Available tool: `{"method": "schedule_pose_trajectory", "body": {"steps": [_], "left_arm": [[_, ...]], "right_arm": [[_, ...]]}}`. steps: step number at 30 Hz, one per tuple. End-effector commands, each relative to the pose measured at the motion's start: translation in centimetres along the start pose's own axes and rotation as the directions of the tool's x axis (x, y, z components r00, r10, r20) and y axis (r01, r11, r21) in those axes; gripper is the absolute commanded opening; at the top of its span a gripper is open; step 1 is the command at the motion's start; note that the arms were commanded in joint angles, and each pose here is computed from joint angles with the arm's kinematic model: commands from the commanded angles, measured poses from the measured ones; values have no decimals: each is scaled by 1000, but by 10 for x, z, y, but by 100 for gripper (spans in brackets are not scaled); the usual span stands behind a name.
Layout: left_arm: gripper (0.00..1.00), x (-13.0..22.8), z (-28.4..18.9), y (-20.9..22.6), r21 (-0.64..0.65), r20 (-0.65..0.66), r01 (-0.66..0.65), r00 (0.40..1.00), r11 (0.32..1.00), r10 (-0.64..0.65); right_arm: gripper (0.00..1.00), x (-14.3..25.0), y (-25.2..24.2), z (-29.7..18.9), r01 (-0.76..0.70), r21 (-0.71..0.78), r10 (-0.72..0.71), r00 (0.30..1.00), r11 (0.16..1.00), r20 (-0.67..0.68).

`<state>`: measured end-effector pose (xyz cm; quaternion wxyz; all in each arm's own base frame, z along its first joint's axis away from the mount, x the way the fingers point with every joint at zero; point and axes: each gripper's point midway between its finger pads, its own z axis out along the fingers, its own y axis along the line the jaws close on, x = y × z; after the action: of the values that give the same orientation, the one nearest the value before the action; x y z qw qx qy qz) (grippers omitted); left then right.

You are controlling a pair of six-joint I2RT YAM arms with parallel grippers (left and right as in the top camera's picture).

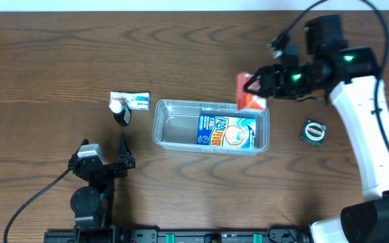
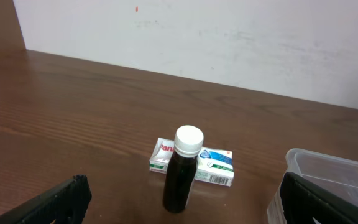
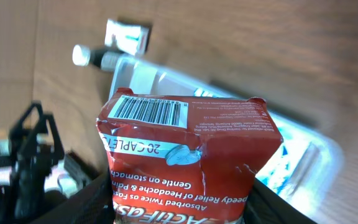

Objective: Pack container
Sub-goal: 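Lower the red box into the container's left end and release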

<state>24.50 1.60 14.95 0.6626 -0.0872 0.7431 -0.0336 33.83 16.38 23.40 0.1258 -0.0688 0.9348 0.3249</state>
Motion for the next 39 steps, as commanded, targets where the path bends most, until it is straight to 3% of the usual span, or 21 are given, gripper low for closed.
{"method": "schedule_pose_trajectory", "body": {"steps": [1, 6, 10, 21, 31, 39], "left_arm": [[98, 16, 1, 6, -23, -50, -3, 999, 1000, 2], [98, 16, 1, 6, -23, -50, -3, 999, 1000, 2], [98, 16, 1, 6, -23, -50, -3, 999, 1000, 2], [98, 16, 1, 6, -23, -50, -3, 999, 1000, 2], [98, 16, 1, 6, -23, -50, -3, 999, 1000, 2], [98, 16, 1, 6, -23, -50, -3, 999, 1000, 2]], "right_arm": [[58, 14, 10, 8, 68, 73, -65, 997, 995, -36], [59, 31, -2, 26, 88, 268, -68, 994, 960, -83], [57, 38, -6, 46, 88, 331, -64, 995, 940, -81], [56, 36, 28, 121, 120, 267, -144, 987, 956, 70], [57, 41, 74, 157, 145, 225, -199, 950, 964, 241], [57, 54, 82, 178, 149, 256, -215, 944, 955, 252]]}}
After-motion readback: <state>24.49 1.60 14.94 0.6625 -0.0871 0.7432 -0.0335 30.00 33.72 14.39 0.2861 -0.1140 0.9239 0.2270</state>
